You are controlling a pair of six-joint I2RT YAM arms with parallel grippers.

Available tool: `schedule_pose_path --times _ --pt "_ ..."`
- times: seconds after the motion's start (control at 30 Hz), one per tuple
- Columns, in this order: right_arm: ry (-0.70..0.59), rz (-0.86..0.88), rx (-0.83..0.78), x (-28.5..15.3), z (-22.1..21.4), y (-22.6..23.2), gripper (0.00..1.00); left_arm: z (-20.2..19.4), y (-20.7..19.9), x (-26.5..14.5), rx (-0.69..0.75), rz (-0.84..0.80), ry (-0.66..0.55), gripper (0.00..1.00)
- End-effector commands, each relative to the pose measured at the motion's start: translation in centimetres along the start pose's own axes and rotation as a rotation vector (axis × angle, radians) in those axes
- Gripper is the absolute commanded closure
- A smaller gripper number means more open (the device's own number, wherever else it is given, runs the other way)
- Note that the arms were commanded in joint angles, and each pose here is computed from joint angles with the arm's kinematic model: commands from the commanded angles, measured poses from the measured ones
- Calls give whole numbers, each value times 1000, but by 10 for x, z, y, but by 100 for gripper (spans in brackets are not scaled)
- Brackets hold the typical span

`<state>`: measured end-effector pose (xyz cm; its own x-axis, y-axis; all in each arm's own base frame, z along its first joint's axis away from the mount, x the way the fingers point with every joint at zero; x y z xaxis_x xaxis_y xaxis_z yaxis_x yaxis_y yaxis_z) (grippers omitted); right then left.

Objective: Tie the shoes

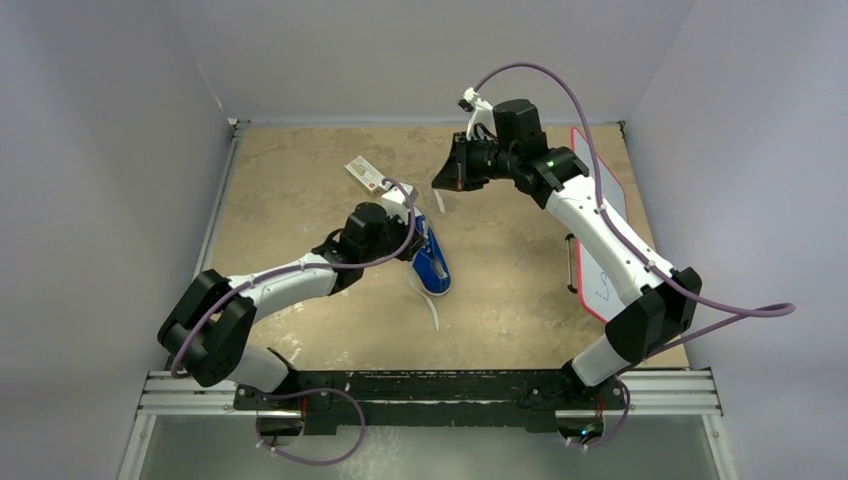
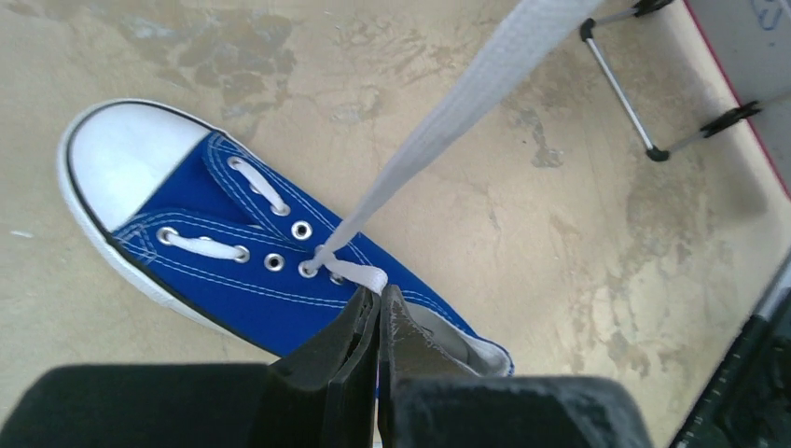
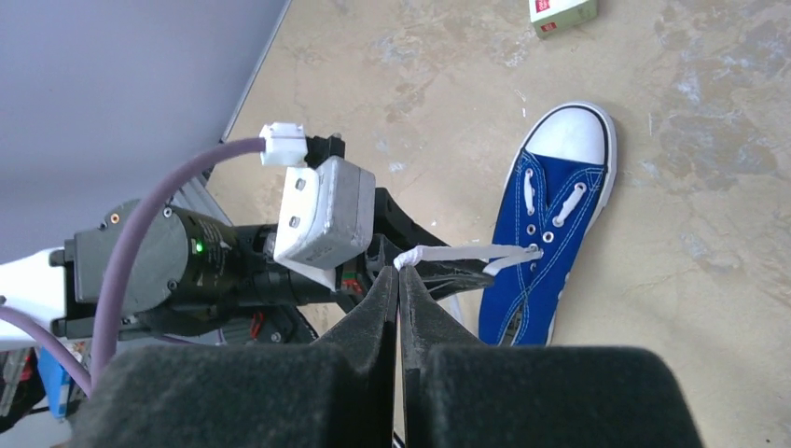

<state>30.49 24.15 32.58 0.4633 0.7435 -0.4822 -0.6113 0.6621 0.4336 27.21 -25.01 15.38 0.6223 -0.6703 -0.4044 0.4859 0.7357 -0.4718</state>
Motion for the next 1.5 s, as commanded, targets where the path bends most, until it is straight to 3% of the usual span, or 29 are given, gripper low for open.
schedule_pose_path --times 0.0,0.27,0.7,1.2,1.47 --pt "-45 37 25 -14 20 12 100 26 3 3 120 63 -146 100" --pt "-46 63 84 -15 23 8 100 20 6 1 107 26 -243 99" --pt "-33 92 135 -18 22 5 100 21 3 22 121 -41 -265 99" --pt "-35 111 144 -17 23 6 100 30 -2 34 128 -68 -289 80" --pt "-36 112 147 -18 22 6 100 34 -7 38 126 -98 -298 82"
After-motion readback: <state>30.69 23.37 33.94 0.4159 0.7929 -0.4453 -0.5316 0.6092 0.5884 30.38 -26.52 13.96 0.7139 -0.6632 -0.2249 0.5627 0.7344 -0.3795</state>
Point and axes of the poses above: each gripper's point midway between its finger pads, its own x axis out along the fingers, its own y axis along the line the jaws close on, z = x × y, the point moved 6 cm from there along -x, back along the fingers, and after that the axes turned 7 degrees about -x, right-handed, at the moved point
